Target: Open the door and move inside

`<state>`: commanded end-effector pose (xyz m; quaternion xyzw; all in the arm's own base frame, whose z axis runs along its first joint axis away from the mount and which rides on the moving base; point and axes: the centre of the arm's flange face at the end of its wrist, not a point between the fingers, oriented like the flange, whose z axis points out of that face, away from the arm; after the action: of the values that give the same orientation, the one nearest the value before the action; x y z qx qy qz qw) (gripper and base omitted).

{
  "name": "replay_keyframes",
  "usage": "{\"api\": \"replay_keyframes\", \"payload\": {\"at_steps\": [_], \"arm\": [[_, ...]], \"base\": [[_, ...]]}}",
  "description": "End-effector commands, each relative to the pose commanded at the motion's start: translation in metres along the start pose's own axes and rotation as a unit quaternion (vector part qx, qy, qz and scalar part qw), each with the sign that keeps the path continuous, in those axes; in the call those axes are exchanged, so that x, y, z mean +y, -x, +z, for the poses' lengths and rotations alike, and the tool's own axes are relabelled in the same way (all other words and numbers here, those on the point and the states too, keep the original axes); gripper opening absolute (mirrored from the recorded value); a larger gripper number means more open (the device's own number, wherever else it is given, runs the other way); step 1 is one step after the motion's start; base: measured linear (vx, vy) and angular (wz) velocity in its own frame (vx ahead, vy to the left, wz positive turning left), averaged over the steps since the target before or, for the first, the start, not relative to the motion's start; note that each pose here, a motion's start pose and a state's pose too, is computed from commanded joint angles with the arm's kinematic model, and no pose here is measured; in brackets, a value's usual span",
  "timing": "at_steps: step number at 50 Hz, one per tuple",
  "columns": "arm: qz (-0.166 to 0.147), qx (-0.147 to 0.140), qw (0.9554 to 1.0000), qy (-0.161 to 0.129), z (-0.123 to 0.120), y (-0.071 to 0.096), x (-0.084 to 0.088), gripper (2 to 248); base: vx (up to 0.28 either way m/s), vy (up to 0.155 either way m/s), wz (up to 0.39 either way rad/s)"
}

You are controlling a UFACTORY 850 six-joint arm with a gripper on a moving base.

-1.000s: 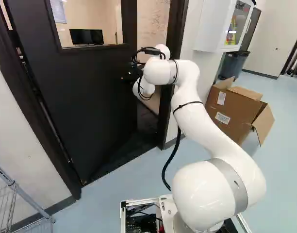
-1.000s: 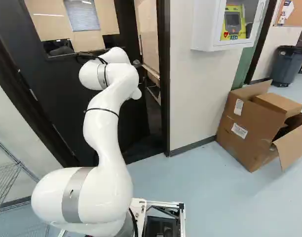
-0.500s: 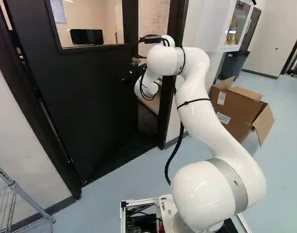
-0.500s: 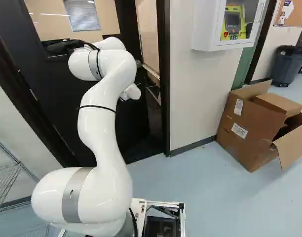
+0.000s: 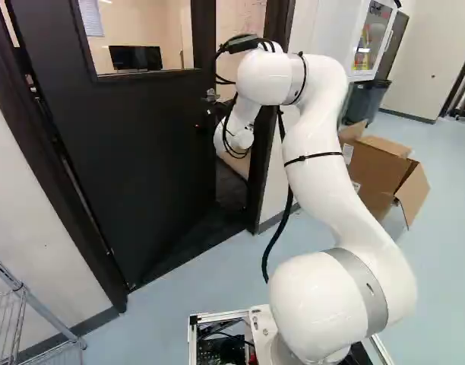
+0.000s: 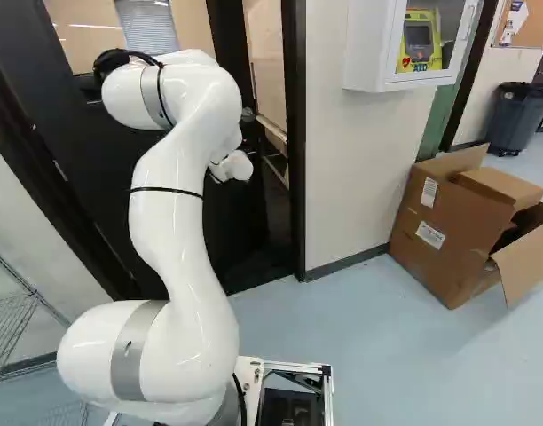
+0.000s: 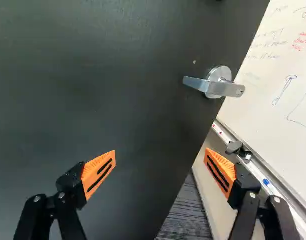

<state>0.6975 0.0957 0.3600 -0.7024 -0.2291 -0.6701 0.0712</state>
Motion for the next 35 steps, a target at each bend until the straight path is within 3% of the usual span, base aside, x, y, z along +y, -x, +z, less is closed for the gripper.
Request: {"api": "replay_keyframes", "payload": {"at_steps": [35], "arm": [[0.032,-0.031,0.9986,0.030,-0.073,-0.010,-0.009,247]], "base": [[0.000,0.000,0.000]]}}
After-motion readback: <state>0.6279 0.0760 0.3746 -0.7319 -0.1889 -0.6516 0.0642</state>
